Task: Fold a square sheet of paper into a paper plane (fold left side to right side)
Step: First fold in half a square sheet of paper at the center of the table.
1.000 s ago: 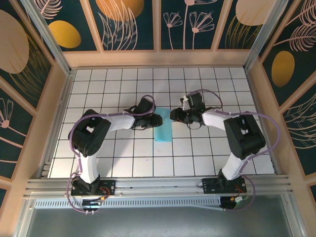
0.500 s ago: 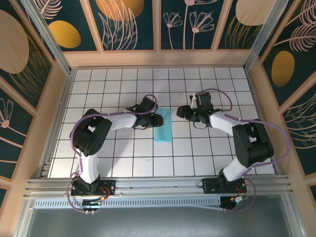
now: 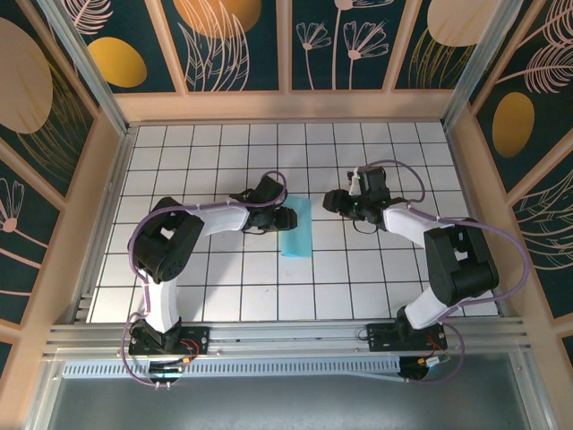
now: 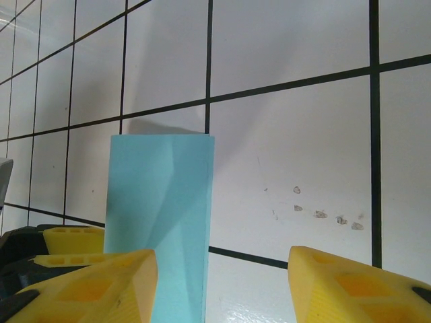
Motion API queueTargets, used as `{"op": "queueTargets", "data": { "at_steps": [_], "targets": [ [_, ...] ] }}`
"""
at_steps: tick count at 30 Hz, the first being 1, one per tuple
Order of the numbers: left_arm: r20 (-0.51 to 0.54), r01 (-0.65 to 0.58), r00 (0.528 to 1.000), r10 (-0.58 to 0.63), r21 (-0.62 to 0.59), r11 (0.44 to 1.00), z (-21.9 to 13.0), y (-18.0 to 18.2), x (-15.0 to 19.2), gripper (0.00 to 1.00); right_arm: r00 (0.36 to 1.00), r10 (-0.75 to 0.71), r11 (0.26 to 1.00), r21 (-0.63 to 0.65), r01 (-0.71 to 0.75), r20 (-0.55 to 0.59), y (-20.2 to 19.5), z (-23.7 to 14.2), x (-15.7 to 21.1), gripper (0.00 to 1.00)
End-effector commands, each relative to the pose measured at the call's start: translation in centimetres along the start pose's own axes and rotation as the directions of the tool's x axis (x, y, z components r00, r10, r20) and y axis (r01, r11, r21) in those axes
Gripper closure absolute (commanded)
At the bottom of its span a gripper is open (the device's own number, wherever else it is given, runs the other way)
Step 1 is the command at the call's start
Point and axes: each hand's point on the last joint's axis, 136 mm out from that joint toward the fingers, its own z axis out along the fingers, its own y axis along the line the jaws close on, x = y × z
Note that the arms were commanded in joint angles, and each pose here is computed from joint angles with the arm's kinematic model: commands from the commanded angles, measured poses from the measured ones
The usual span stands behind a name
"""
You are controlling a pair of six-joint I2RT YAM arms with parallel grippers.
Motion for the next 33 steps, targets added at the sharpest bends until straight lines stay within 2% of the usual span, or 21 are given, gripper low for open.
{"op": "queueTargets", "data": {
  "at_steps": [1,33],
  "targets": [
    [-0.107,-0.019,0.994,0.01,-0.088,0.996,2.96,2.67,3.64,0.54,1.0,-0.003,1.0,-0.003,0.003,0.027,-0.05,-0.63,-0.31,0.45],
    [-0.12,-0.045,0.992,0.03,-0.122,0.991,3.12,3.16,4.08,0.52,1.0,0.004,1.0,-0.018,-0.004,0.014,-0.16,-0.44,0.2,0.44]
  ]
}}
